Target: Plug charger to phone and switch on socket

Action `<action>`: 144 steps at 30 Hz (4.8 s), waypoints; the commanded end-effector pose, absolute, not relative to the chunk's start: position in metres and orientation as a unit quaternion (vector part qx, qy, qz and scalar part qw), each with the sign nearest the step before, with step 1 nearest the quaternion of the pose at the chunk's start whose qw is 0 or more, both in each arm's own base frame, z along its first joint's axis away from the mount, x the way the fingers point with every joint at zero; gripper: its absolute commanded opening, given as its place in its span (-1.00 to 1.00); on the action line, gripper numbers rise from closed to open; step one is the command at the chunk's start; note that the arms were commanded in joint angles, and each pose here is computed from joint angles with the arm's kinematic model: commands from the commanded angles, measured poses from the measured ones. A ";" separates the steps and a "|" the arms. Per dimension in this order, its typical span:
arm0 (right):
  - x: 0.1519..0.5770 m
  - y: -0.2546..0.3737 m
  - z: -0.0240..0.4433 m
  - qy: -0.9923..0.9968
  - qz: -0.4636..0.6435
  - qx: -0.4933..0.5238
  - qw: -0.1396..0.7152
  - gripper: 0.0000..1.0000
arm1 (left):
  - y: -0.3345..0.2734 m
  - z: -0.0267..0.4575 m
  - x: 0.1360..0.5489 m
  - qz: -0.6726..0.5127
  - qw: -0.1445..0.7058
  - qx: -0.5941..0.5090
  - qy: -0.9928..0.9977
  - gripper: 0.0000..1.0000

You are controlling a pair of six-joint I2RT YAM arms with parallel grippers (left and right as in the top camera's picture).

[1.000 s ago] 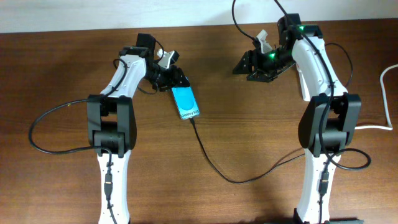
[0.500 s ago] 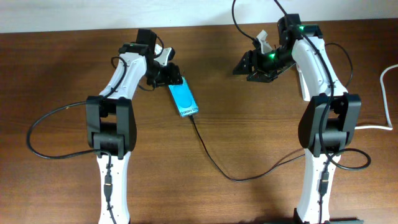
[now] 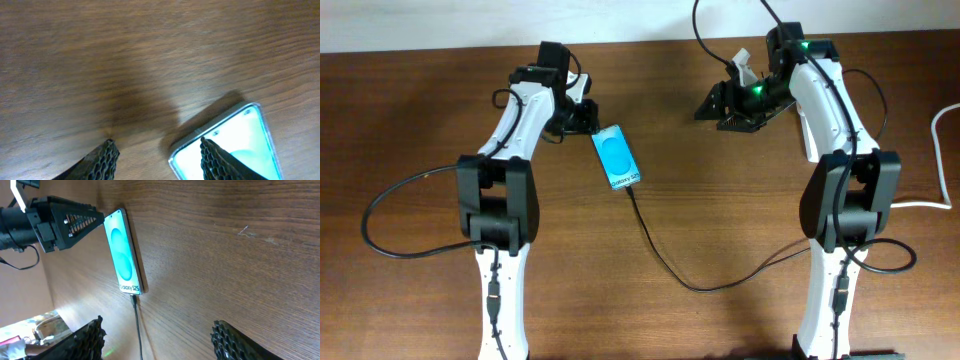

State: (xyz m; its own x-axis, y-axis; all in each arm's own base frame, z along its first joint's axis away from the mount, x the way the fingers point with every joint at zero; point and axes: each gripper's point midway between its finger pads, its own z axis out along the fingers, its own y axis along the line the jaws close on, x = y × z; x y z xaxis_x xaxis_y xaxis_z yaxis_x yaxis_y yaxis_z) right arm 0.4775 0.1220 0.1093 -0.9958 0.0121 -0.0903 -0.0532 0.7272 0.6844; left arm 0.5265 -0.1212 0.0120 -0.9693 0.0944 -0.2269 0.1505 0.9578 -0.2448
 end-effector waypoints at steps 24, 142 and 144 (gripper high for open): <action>0.376 -0.165 0.293 0.928 0.081 0.255 0.259 0.45 | -0.110 0.189 0.558 -0.120 0.239 0.033 0.963 0.98; 0.509 -0.118 -0.006 0.963 0.082 0.229 0.115 0.04 | -0.110 0.189 0.558 -0.120 0.239 0.033 0.963 0.98; 0.509 -0.115 -0.005 0.964 0.090 0.223 0.114 0.04 | -0.110 0.189 0.558 -0.120 0.239 0.033 0.963 0.98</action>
State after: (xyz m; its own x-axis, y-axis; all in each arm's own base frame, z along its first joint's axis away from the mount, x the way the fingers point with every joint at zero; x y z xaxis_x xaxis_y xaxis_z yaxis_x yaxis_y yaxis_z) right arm 0.5110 -0.1687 0.0250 -0.7990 0.5306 -0.2831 0.5157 0.8466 0.1313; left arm 0.5558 -0.1135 0.1793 -0.8947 0.0139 -0.4465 0.1249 0.9675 -0.2200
